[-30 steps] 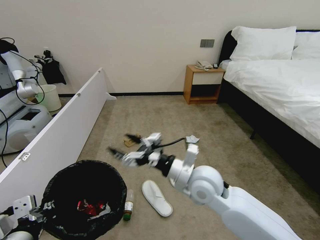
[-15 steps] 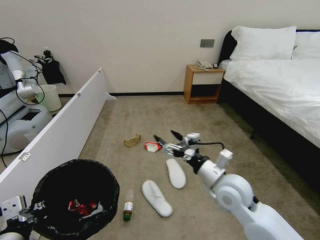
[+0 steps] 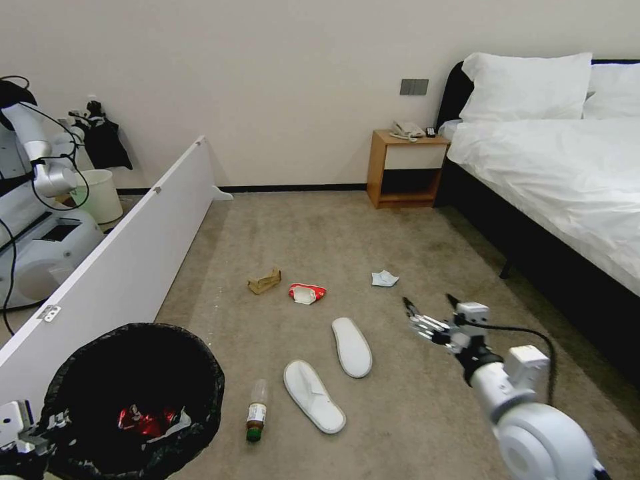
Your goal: Pick up the trash bin, then pick up the garbage from the floor and place it into the trash bin.
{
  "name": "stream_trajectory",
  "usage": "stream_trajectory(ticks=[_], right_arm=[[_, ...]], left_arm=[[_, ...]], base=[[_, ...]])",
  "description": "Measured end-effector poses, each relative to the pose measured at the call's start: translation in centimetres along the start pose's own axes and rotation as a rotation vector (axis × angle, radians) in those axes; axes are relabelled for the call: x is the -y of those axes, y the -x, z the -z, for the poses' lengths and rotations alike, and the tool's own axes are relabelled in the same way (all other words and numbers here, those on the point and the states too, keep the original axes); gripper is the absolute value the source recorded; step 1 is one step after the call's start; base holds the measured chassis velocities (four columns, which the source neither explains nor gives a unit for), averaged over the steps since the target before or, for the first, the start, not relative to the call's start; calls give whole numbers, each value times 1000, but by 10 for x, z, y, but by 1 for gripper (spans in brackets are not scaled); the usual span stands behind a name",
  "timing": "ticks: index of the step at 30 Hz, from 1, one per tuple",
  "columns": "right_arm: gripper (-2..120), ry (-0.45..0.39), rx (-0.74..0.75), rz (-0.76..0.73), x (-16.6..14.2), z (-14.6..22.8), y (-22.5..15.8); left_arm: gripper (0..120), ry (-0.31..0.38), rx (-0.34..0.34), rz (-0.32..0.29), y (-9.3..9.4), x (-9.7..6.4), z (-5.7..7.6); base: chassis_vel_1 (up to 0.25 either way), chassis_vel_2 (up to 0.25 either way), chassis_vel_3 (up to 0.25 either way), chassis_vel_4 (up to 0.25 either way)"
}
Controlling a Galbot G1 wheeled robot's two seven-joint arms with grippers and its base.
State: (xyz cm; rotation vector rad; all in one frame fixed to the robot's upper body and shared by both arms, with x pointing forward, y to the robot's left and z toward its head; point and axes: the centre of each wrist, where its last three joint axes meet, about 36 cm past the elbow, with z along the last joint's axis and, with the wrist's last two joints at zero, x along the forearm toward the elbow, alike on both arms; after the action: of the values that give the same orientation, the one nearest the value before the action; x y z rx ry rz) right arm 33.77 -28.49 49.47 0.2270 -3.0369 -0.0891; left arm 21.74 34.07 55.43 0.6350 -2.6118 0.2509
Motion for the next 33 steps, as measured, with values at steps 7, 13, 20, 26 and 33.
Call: stream_trajectory(ticks=[7, 13, 20, 26, 33], right_arm=[[100, -37, 40, -16, 21, 1, -19], [100, -44, 40, -21, 22, -4, -26], [100, -40, 35, -27, 21, -7, -28], [100, -34, 16, -28, 20, -15, -32], [100, -37, 9, -25, 20, -17, -34]], left_arm=[[2, -6, -6, -16, 0, 2, -1], [2, -7, -14, -32, 1, 5, -3], [2, -4, -23, -50, 1, 7, -4], [2, 6, -25, -67, 2, 9, -4], [2, 29, -20, -64, 5, 9, -5]], base=[[0, 0, 0, 0], [0, 0, 0, 0], [0, 0, 0, 0], [0, 0, 0, 0], [0, 0, 0, 0]])
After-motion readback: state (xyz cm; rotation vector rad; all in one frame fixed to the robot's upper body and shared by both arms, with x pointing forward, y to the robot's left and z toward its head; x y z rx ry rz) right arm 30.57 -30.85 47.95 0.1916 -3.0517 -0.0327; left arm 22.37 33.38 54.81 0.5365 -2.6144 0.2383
